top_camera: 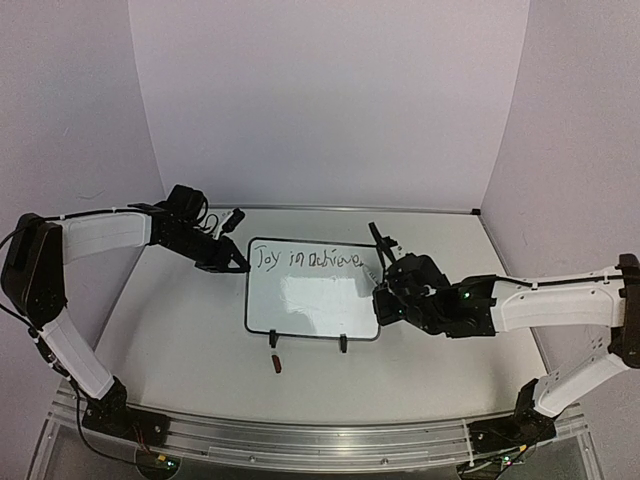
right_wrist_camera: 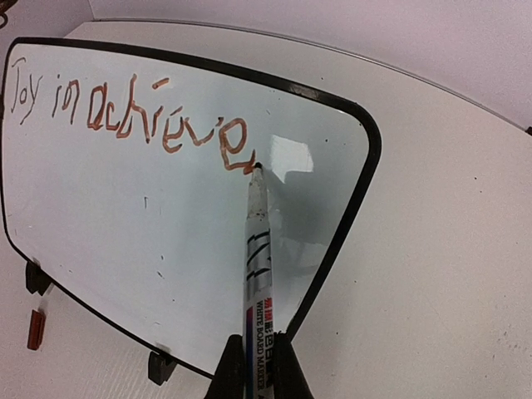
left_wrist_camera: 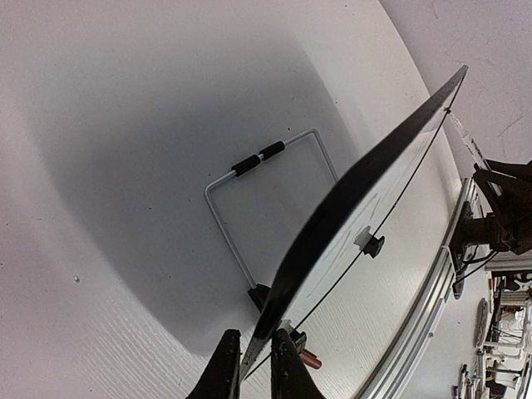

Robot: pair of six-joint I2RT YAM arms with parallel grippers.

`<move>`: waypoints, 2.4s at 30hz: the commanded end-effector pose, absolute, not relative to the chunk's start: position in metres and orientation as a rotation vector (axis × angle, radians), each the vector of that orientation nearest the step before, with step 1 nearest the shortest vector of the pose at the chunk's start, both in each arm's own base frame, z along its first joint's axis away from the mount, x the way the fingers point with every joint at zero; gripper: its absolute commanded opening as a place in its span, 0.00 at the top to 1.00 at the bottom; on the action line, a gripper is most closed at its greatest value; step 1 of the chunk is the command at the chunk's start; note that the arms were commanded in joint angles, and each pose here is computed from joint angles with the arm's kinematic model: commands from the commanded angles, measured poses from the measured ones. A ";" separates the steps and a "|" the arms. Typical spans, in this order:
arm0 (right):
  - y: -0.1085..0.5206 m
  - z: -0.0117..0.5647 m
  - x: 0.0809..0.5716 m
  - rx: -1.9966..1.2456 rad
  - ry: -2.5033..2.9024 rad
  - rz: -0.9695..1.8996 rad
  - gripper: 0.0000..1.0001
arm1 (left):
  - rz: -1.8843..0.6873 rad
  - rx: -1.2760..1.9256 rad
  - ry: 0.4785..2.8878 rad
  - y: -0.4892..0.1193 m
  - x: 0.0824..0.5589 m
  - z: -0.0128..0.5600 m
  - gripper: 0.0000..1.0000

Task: Write a sentence on the whiteboard

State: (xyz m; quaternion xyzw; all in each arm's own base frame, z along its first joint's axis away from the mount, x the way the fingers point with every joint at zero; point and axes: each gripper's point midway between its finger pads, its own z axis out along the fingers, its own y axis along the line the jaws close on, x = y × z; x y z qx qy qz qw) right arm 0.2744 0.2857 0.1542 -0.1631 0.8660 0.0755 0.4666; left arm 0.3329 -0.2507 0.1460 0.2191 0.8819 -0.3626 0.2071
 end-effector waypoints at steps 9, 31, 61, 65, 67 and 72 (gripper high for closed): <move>0.282 0.174 0.288 -0.328 2.070 0.133 1.00 | -0.990 0.651 2.403 -0.255 0.342 0.160 0.92; 0.278 0.160 0.272 -0.363 2.121 0.197 1.00 | -0.982 0.640 2.417 -0.255 0.345 0.156 0.95; 0.279 0.170 0.277 -0.326 2.082 0.140 1.00 | -0.966 0.638 2.424 -0.254 0.346 0.155 0.96; 0.281 0.170 0.280 -0.325 2.078 0.131 1.00 | -0.966 0.638 2.422 -0.254 0.346 0.155 0.96; 0.281 0.171 0.281 -0.323 2.076 0.123 1.00 | -0.966 0.638 2.423 -0.254 0.346 0.155 0.96; 0.279 0.174 0.283 -0.308 2.064 0.106 1.00 | -0.966 0.638 2.423 -0.254 0.346 0.155 0.96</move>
